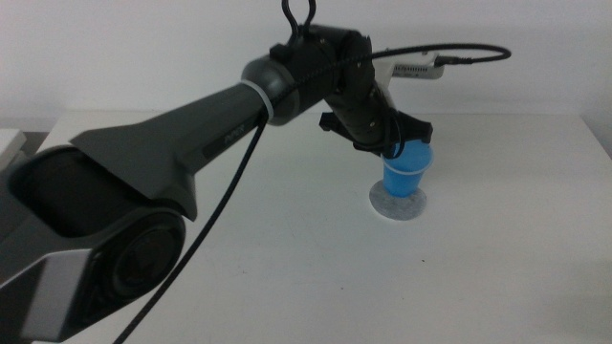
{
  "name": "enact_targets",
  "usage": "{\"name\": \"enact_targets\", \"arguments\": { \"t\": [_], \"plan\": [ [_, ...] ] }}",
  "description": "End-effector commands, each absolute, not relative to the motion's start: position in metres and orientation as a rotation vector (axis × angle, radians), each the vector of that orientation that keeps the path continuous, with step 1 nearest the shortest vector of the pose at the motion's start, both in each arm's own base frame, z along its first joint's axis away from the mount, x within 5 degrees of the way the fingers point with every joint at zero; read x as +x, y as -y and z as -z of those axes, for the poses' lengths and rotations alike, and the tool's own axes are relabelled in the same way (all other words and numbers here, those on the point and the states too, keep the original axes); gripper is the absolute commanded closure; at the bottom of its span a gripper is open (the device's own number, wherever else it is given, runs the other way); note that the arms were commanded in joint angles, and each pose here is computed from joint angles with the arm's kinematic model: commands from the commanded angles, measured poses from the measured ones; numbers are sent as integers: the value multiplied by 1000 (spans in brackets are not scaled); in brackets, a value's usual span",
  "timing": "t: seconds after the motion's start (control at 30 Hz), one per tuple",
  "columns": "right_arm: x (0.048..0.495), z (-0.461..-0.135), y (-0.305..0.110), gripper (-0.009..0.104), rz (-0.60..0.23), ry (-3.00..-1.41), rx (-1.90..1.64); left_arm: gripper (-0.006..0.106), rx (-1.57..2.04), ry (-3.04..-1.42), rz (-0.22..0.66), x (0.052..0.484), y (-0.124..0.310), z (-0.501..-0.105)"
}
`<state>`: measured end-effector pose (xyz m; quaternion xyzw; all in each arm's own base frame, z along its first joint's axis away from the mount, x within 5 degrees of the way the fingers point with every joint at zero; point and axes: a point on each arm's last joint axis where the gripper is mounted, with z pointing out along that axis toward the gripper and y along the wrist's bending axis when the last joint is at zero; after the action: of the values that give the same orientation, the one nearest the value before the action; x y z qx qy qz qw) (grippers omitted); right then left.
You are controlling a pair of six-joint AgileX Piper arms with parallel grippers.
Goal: Place an empty cup on a cup mat.
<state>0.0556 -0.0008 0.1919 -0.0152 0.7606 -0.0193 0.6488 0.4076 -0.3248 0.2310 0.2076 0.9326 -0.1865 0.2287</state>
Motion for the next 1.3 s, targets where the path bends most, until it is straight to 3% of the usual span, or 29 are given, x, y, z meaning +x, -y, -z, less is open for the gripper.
{"name": "enact_targets", "arguments": {
  "t": [0.0,0.3,0.5,0.67,0.8,0.93,1.03,1.23,1.27],
  "plan": [
    [55,-192,1,2,51,-1722,-43,102,539,-2545,542,411,329,-228],
    [55,-192,1,2,51,-1722,-43,100,518,-2539,546,416,332,-216],
    [55,-192,1,2,51,-1722,-43,88,520,-2594,541,415,333,-200],
    [55,-192,1,2,51,-1722,-43,69,530,-2601,541,415,333,-199],
    [55,-192,1,2,51,-1722,-43,36,525,-2621,554,415,329,-200],
    [55,-192,1,2,51,-1722,-43,7,554,-2618,596,415,310,-236],
    [55,-192,1,2,51,-1722,-43,7,589,-2544,619,404,296,-284],
    [55,-192,1,2,51,-1722,-43,7,647,-2437,463,363,262,-354],
    [55,-192,1,2,51,-1722,-43,7,658,-2416,442,328,231,-354]
  ]
}}
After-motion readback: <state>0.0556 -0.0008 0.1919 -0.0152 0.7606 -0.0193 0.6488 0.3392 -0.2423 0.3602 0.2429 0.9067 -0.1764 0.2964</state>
